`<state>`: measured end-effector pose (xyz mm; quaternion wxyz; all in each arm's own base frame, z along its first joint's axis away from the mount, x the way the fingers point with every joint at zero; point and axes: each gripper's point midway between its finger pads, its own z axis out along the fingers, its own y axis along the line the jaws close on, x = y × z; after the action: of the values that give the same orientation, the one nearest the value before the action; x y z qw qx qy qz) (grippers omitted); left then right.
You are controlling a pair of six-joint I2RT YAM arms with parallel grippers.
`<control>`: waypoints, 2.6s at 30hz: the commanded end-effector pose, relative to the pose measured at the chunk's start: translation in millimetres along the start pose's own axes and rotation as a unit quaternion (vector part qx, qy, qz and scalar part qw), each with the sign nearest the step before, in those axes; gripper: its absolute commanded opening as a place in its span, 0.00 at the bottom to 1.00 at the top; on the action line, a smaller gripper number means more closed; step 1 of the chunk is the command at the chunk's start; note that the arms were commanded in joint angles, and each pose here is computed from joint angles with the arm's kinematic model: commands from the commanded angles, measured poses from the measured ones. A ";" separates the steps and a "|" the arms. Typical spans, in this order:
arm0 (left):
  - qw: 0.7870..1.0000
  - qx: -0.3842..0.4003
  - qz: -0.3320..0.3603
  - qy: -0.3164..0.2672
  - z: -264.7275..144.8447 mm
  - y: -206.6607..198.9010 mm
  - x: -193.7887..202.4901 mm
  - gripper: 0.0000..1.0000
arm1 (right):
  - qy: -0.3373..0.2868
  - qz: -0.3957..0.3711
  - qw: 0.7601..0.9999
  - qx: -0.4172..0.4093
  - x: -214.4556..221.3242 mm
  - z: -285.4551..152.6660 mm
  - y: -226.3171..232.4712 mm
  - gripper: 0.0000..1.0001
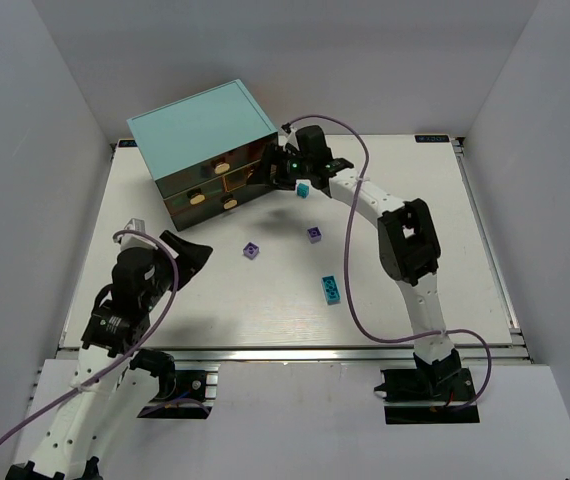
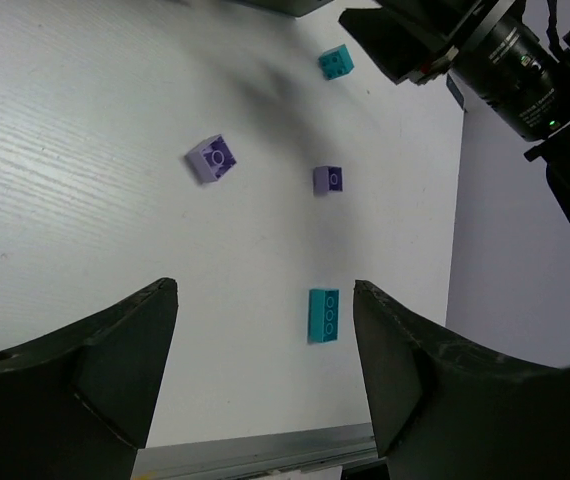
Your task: Sort the legos into containers by color
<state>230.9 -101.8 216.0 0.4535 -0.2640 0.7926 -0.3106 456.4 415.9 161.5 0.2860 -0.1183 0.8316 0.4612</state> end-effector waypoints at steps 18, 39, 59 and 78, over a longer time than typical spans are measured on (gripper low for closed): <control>0.998 -0.063 -0.007 0.012 -8.3 26.0 8.0 0.81 | -0.118 0.065 0.991 0.006 -54.5 44.2 -11.1 0.59; 0.998 -0.016 0.011 0.053 24.1 15.2 25.3 0.91 | -0.068 0.057 0.995 -0.034 7.6 -28.7 -14.1 0.82; 0.951 -0.125 0.229 0.166 144.5 26.7 69.9 0.81 | -0.016 -0.320 0.946 -0.060 47.1 -172.1 -28.1 0.25; 0.893 -0.285 0.310 0.158 213.4 47.0 105.9 0.87 | 0.010 -0.338 0.939 -0.054 64.8 -227.5 -43.0 0.66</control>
<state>357.2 -199.7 21.8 0.2782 -0.0656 0.9577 0.0343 346.1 211.1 179.8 0.3984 -0.4025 0.7321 0.3786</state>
